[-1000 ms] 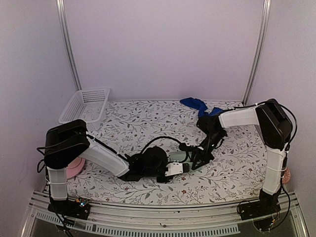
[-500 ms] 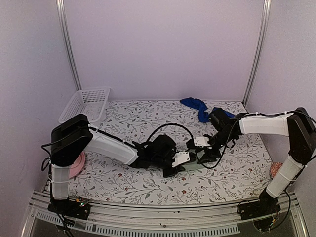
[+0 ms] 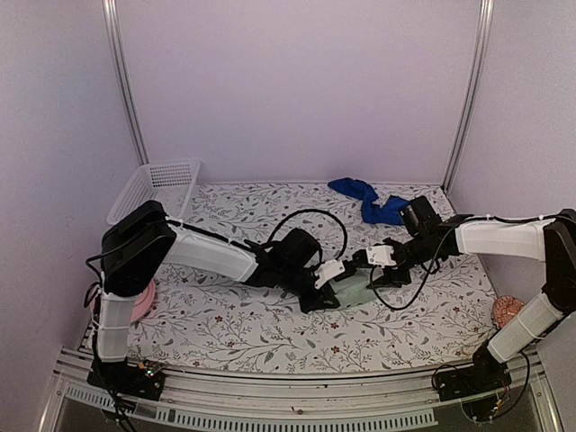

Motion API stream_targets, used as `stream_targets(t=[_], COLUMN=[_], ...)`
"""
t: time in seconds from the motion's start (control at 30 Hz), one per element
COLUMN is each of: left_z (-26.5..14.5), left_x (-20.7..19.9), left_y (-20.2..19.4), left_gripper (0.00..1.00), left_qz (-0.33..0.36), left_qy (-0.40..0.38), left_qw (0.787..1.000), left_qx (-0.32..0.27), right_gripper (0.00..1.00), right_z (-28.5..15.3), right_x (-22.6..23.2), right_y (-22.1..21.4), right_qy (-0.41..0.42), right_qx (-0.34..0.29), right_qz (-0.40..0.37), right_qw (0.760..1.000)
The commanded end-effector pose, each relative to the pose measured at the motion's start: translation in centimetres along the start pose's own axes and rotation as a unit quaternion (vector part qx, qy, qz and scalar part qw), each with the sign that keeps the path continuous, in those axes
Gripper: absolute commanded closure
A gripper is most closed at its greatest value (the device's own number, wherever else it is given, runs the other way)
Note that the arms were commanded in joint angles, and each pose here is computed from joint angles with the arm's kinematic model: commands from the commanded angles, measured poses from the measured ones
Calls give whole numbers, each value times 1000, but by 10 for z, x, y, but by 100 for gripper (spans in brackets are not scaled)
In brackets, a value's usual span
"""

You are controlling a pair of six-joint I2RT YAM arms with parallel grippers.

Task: Roll the towels
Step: Roll the towel at the center of the board.

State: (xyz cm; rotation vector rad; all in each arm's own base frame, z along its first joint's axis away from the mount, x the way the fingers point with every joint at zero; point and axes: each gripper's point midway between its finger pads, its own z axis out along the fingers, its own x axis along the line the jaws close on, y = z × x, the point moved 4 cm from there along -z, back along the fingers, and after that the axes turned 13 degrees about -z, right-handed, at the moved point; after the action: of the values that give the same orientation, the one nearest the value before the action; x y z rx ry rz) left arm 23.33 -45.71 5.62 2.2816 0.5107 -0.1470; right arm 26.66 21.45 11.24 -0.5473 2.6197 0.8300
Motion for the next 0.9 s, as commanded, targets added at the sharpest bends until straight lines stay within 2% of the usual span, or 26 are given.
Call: stream_targets(t=[0.0,0.43,0.63,0.87], left_z=[9,14,17,20], left_x=[15,34,40,44], left_y=[-53,-55,-58,-64], left_gripper=[86,85,84,84], left_qz=[-88,-179,-211,-232], left_qy=[-9,-71,-101,-111], left_qw=[992,977,968,961], left_qx=[88,92,94,101], right_gripper=[41,42,41,42], right_z=[-11,-15,2,23], right_x=[-3,21,26,27], right_y=[-1,9,8,1], right_qy=[-17,-1,-12,-8], right_qx=[-32,-79,-52,-19], right_qz=[-12,-84,-117,-111], right_qw=[999,993,992,994])
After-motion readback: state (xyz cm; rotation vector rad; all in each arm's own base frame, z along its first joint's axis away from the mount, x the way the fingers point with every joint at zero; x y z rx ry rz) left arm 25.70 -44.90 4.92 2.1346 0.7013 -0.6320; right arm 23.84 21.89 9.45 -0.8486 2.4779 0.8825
